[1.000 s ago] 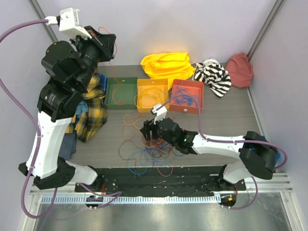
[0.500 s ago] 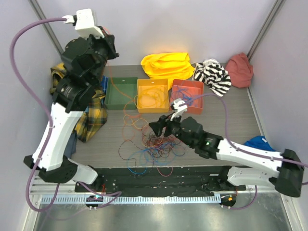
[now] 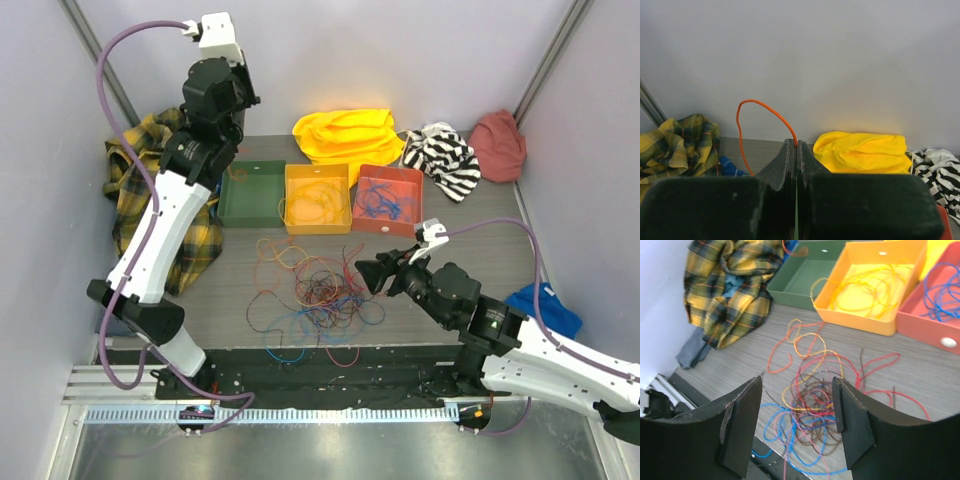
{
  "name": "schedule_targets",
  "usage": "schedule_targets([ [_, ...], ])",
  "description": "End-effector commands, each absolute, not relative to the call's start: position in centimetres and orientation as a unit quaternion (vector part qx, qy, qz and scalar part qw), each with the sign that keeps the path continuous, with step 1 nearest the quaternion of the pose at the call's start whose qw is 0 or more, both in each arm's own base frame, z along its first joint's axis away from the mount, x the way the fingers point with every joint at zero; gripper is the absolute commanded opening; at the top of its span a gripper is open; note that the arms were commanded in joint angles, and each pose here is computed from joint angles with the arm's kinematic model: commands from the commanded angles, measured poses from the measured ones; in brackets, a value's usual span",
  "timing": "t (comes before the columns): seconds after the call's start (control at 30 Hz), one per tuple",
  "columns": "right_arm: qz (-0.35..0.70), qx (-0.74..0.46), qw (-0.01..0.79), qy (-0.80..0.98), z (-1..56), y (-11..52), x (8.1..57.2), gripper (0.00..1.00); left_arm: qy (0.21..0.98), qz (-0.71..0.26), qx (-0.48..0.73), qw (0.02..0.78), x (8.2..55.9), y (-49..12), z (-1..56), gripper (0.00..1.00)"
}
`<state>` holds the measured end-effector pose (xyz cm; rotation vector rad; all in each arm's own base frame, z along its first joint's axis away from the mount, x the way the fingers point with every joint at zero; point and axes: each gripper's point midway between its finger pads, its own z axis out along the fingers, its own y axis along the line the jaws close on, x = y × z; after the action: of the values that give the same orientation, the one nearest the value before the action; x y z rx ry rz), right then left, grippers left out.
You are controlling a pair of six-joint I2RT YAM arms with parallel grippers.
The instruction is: Untangle the cables
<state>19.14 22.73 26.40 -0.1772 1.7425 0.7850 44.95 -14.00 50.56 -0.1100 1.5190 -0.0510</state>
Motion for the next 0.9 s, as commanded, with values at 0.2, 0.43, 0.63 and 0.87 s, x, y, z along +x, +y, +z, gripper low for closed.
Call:
schedule_targets([
  [0.2,0.290,-0.059,0.579,0.760,24.4,20.7,19.5,0.65,0.740,-0.020,-0.074,0.668,50.3,-13.6,41.3,0.00],
  [0.43,0.276,-0.053,0.580,0.765,23.4,20.4,19.8,0.65,0.771,-0.021,-0.088,0.630,48.9,-13.2,35.2,0.00],
  [0.63,0.281,-0.054,0.572,0.769,22.7,20.9,19.8,0.65,0.795,-0.003,-0.083,0.600,48.8,-13.0,31.5,0.01],
  [0.87,0.277,-0.050,0.573,0.770,22.6,20.3,19.6,0.65,0.834,0.039,-0.077,0.545,52.4,-12.3,25.5,0.11],
])
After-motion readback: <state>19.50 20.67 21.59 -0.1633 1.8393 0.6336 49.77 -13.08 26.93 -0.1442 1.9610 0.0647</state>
